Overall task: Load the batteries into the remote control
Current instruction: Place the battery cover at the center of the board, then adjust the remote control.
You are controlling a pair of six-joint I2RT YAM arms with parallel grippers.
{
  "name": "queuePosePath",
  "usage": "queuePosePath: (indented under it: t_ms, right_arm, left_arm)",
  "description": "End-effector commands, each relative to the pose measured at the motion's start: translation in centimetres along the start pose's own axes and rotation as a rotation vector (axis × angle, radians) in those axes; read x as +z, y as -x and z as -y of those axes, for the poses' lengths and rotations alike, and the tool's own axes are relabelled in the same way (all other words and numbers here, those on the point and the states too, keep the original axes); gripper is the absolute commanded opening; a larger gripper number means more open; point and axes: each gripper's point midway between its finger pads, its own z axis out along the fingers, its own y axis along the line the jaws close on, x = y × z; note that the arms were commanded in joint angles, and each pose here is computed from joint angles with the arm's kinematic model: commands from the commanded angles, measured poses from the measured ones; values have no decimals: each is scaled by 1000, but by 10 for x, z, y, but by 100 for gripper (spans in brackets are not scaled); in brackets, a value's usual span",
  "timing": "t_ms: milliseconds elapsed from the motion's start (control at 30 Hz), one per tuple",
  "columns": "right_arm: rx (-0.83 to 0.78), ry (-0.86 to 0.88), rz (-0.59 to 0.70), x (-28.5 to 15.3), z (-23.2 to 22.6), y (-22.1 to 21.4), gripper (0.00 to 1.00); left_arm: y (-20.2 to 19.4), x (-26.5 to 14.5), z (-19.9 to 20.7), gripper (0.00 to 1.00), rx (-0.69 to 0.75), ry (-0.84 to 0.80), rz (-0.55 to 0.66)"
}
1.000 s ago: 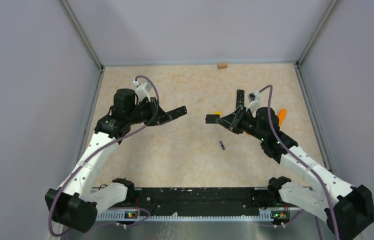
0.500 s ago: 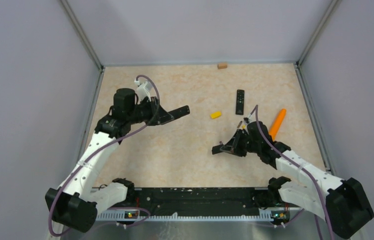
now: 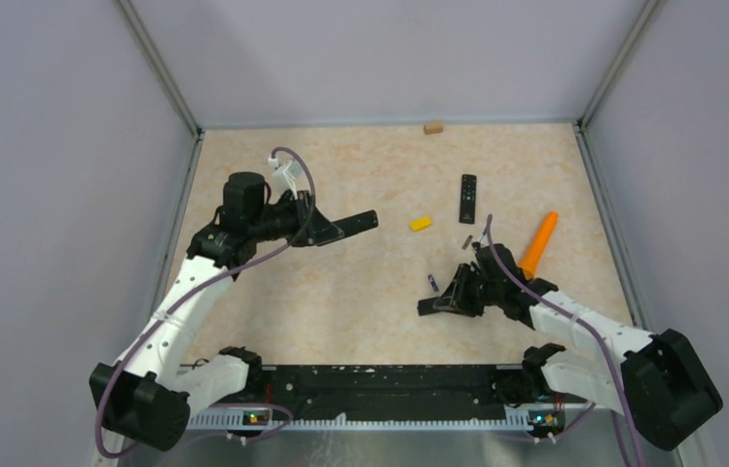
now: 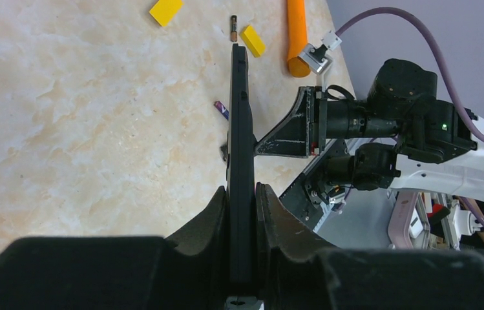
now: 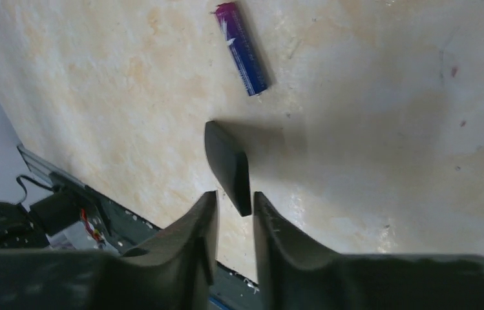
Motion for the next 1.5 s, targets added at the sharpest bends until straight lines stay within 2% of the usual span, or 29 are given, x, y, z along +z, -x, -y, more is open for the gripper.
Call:
queuePosePath:
  t_ms: [0, 133, 233, 333, 467, 567, 733, 867, 1000, 1100, 1233, 1300, 1333, 1367, 1433, 1467]
  right_arm:
    - [-19, -52, 45, -8, 5, 9, 36]
    - [-58, -41, 126, -27, -11, 28, 60]
    - [-124, 22, 181, -42, -34, 42, 67]
    - [-241, 192, 234, -58, -76, 54, 70]
    - [-417, 583, 283, -95, -159, 57, 73]
    - [-469, 774, 319, -121, -198, 60, 74]
    - [-515, 1011, 312, -149, -235, 53, 74]
    - [-540, 1109, 291, -162, -257, 50, 73]
    - [-547, 1145, 266, -162, -274, 49, 63]
    - [-538, 1198, 258, -166, -283, 47, 47]
    - [-522, 1251, 237, -171, -288, 43, 21]
    - [-507, 1263, 230, -173, -287, 41, 3]
    - [-501, 1270, 235, -175, -288, 41, 0]
    - [-490, 1276, 246, -177, -288, 42, 0]
    - [-466, 1298, 298, -186, -289, 47, 0]
    - [-448, 1306, 338, -191, -290, 51, 0]
  left_arm:
    - [4, 1, 10, 0, 24, -64, 10]
    - [2, 1, 13, 0, 32, -84, -2]
    - [-2, 0, 17, 0, 37, -116, -23]
    - [-9, -2, 27, 0, 41, -180, -61]
    - [-19, -9, 47, 0, 61, -297, -107]
    - [-21, -21, 72, 0, 104, -437, -102]
    - [-21, -38, 92, 0, 168, -522, -73]
    - [-22, -46, 103, 0, 192, -572, -75]
    - [-24, -50, 107, 0, 207, -598, -86]
    - [-25, -53, 110, 1, 218, -608, -89]
    - [-24, -56, 113, 6, 231, -613, -81]
    - [-19, -56, 115, 9, 218, -605, -65]
    - [-15, -56, 117, 19, 209, -601, -53]
    - [-12, -57, 120, 34, 191, -595, -46]
    - [-1, -59, 126, 53, 176, -586, -8]
    - [5, -61, 131, 66, 170, -589, 17]
